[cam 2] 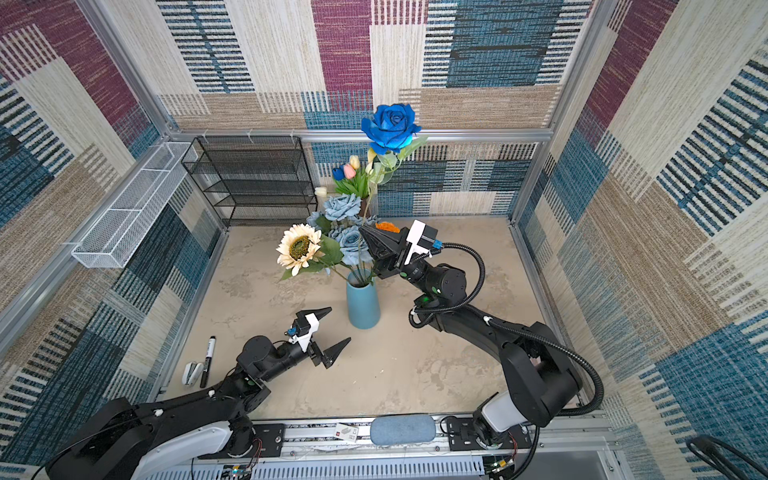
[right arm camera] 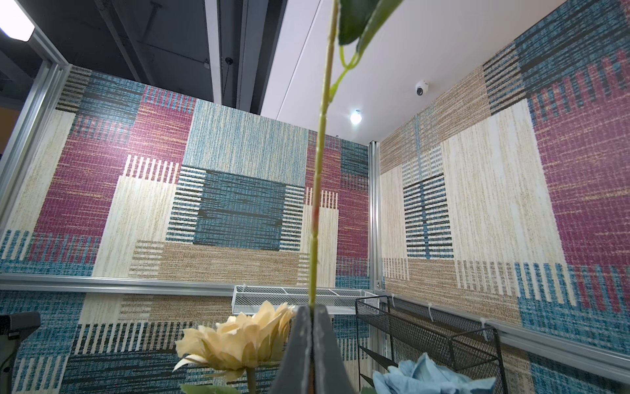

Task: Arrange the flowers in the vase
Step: 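Carry the raised blue rose over the light-blue vase with the right gripper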

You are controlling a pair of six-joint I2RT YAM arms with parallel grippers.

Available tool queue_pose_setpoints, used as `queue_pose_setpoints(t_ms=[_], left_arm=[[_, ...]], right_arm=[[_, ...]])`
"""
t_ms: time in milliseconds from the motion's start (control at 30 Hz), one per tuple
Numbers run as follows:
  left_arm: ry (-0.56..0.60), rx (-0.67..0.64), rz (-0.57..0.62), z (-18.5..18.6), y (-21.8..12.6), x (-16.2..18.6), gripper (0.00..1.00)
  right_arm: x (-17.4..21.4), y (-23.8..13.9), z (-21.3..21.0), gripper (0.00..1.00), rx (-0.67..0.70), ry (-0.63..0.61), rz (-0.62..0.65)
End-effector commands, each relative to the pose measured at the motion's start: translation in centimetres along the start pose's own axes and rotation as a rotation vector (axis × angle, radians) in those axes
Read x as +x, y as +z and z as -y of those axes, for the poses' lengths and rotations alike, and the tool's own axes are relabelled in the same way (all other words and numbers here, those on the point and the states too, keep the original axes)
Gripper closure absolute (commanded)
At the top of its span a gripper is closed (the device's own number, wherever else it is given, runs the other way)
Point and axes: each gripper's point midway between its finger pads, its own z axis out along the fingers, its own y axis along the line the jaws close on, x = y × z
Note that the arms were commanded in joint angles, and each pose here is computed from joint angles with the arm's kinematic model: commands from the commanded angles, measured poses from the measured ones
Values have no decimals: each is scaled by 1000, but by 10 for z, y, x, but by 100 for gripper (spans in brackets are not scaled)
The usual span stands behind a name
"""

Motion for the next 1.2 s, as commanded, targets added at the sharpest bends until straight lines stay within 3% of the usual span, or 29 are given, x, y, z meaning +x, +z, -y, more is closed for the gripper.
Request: queue_pose_setpoints(t_ms=[0,600,833,1167], left_arm=[[30,-9,12,-2,1,-5,1],[27,-5,8,-2,2,-4,1],[19,3,6,-1,4,-4,1],[23,1,4,-1,3,-4,1]], right_arm=[[-23,-3,-12,100,-41,-73,105],[10,-12,-18,100,-36,-55,-95],[-10,-10,-18,100,-4,-137,-86],[-21,-3,-21,100,-40,-120,1]])
